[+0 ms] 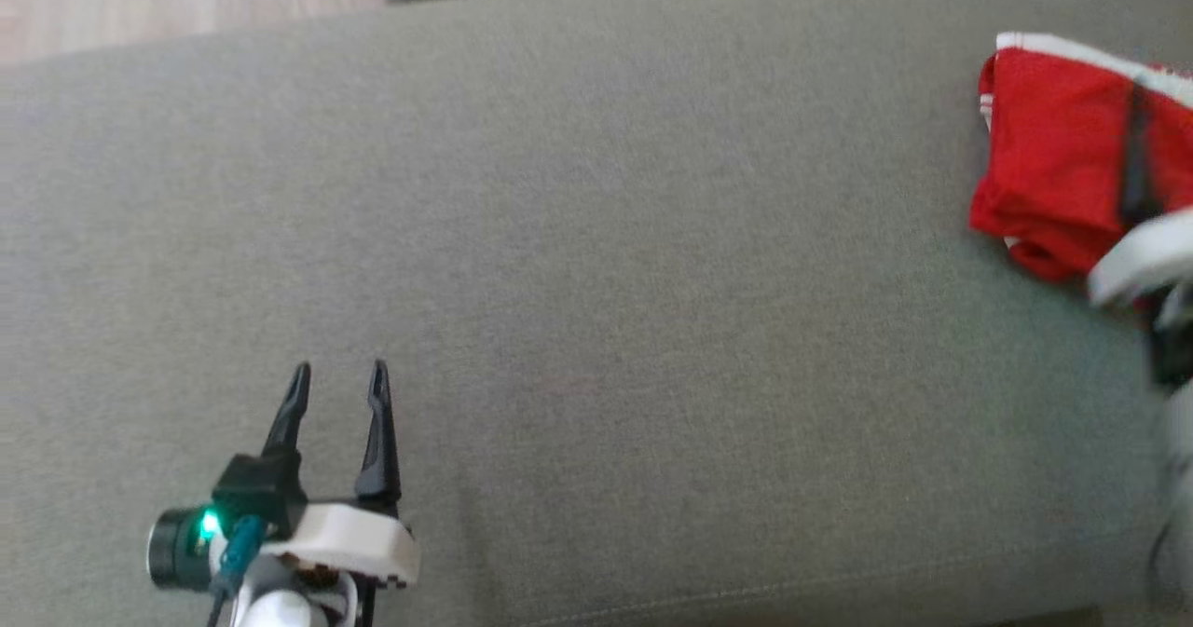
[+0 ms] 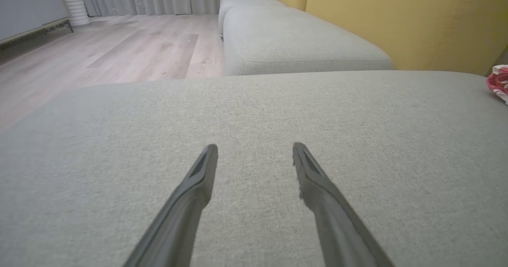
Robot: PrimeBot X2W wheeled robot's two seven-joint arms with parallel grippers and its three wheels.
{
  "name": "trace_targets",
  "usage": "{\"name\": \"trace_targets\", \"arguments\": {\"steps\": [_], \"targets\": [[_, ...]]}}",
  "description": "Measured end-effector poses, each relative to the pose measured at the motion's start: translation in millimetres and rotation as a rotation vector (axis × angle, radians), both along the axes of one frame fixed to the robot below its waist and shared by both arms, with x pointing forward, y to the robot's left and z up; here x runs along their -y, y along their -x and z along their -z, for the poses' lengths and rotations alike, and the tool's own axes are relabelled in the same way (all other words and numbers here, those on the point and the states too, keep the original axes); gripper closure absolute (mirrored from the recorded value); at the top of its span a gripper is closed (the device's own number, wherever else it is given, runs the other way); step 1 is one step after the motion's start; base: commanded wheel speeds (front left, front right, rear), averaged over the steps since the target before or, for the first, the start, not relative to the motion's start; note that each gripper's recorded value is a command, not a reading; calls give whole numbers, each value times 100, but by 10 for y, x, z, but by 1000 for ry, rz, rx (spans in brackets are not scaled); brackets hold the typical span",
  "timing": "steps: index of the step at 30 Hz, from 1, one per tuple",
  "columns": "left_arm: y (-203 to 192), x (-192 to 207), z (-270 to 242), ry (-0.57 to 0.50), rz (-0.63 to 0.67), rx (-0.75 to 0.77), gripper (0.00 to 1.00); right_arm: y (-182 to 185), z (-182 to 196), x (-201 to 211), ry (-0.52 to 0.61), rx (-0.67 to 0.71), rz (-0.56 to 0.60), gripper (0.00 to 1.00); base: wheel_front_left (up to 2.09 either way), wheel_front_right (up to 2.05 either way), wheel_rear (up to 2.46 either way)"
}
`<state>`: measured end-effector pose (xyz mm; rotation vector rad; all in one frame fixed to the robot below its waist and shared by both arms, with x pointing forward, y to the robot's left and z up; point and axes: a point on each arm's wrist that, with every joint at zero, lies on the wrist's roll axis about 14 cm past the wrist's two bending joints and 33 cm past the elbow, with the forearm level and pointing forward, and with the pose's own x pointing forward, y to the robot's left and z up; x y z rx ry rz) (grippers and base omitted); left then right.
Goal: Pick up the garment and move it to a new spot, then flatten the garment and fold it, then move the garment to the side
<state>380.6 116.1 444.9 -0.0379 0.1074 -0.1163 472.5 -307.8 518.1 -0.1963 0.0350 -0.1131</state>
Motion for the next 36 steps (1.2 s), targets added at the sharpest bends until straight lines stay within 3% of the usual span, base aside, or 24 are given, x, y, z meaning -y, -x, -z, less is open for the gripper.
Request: {"name": "trace_targets", "arguments": {"steps": [9,16,23,36], "targets": [[186,-216,-152,-19,-76,39,0,715,458,-987,-140,-24,-145,0,0,0,0],[337,-308,-154,-19,-100,37,0,1089,642,-1400,-180,-73,-224,0,0,0,0],[500,-354,-115,-9,-107,23,0,1339,667,-1464,-222,-77,-224,0,0,0,0],[531,-394,-128,-15,-129,28,0,1389,666,-1412,-231,-73,-206,0,0,0,0]]}}
